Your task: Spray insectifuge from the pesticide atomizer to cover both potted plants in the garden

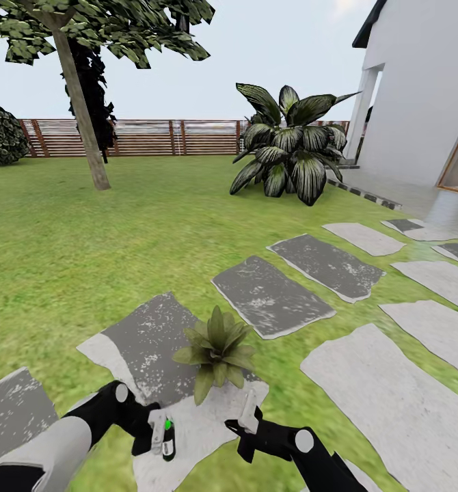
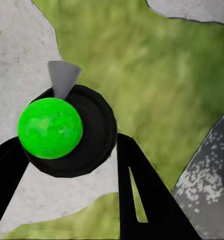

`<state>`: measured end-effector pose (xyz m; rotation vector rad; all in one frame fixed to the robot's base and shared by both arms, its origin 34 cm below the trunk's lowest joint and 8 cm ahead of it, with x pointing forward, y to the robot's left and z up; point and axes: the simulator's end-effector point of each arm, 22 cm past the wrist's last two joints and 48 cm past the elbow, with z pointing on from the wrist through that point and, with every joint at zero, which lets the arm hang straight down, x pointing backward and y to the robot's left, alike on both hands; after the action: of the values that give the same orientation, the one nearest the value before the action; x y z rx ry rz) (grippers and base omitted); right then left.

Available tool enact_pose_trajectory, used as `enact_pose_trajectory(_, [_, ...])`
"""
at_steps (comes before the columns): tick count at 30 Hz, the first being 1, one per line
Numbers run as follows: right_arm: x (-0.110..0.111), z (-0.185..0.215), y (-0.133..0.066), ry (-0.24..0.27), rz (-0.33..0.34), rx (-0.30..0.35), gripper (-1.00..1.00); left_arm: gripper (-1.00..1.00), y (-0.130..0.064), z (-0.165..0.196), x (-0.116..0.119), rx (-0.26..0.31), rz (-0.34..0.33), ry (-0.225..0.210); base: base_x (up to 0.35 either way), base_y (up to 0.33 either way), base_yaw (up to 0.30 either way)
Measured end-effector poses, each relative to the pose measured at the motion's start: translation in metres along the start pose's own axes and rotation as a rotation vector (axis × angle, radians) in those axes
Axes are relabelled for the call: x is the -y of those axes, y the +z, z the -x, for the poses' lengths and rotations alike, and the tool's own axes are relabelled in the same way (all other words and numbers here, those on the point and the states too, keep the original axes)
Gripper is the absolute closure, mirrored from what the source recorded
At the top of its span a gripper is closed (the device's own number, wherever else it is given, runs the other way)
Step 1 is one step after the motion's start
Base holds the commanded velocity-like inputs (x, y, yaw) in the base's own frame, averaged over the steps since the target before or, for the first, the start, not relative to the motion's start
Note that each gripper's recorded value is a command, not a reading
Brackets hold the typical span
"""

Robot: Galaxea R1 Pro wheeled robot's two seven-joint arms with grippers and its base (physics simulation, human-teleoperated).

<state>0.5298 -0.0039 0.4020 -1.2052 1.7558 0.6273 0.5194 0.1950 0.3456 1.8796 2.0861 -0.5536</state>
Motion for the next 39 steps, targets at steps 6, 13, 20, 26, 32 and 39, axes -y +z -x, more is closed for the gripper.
enact_pose_trajectory(6, [0.001, -0.004, -0.002, 0.0, -0.002, -0.008, -1.0, 1.0, -0.035, -0.072, -0.007, -0.073, 0.046, -0.08, 0.0, 0.0, 0.0])
enact_pose_trajectory(13, [0.048, -0.041, -0.033, -0.012, -0.15, -0.074, -1.0, 1.0, -0.055, -0.074, -0.053, 0.03, 0.26, -0.231, 0.0, 0.0, 0.0])
enact_pose_trajectory(20, [0.076, -0.211, -0.136, 0.185, -0.556, -0.395, -1.0, 1.0, -0.068, -0.103, -0.077, 0.001, 0.406, -0.527, 0.0, 0.0, 0.0])
enact_pose_trajectory(26, [0.077, -0.279, -0.222, 0.378, -0.967, -0.565, -1.0, 1.0, -0.054, -0.114, -0.055, -0.103, 0.342, -0.756, 0.0, 0.0, 0.0])
enact_pose_trajectory(32, [0.071, -0.302, -0.257, 0.66, -1.18, -0.551, -1.0, 1.0, -0.04, -0.1, -0.032, -0.138, 0.246, -0.865, 0.0, 0.0, 0.0])
enact_pose_trajectory(39, [0.07, -0.303, -0.259, 0.683, -1.194, -0.548, -1.0, 1.0, -0.037, -0.092, -0.019, -0.204, 0.187, -1.0, 0.0, 0.0, 0.0])
